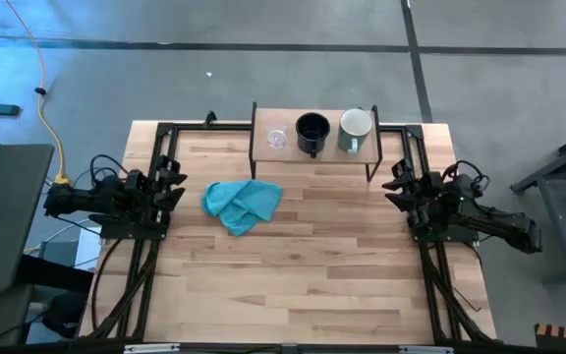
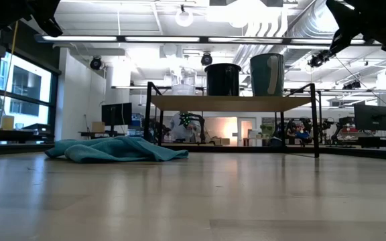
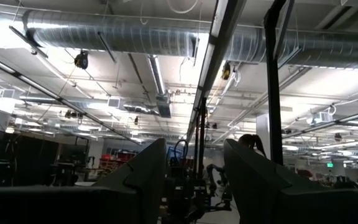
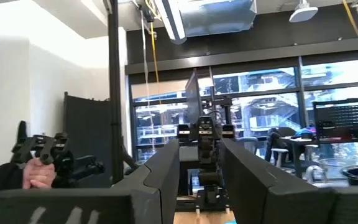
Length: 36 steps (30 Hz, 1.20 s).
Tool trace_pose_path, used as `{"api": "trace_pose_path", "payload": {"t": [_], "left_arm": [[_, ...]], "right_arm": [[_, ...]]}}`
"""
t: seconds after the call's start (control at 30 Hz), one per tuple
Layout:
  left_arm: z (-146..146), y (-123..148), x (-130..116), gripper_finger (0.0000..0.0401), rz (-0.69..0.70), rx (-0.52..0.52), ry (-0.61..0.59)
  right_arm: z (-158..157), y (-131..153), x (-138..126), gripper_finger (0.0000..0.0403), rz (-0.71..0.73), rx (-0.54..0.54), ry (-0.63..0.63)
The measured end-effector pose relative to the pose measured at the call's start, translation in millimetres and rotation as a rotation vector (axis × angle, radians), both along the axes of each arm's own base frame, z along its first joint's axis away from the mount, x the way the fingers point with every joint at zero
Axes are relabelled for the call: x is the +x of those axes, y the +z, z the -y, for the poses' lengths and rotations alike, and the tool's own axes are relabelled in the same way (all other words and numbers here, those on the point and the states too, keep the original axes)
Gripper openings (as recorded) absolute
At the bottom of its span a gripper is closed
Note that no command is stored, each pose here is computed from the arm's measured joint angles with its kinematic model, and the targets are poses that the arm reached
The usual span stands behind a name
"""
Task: Stack small to large cups/mugs on shelf
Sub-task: Return to Home Position
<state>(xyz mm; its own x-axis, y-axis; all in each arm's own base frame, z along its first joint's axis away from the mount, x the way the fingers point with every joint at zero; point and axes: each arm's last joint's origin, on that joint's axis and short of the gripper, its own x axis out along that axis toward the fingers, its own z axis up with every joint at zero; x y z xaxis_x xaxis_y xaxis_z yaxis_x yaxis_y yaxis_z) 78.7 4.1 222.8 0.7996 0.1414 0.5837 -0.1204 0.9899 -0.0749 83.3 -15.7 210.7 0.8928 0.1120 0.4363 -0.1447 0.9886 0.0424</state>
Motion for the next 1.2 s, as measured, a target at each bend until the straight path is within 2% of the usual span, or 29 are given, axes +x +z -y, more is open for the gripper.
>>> {"api": "trace_pose_path", "payload": {"t": [0.97,1.2], "left_arm": [[0.3,0.2,-0.2,0.0152,0.007,-0.014,-0.023],[0.3,-0.2,0.1,0.0152,0.003,-0.015,-0.024]], "right_arm": [[-18.6,-4.1,4.9,0.0108,-0.016,-0.016,0.021],[-17.2,-7.2,6.5,0.0108,-0.050,-0.011,-0.027]]}}
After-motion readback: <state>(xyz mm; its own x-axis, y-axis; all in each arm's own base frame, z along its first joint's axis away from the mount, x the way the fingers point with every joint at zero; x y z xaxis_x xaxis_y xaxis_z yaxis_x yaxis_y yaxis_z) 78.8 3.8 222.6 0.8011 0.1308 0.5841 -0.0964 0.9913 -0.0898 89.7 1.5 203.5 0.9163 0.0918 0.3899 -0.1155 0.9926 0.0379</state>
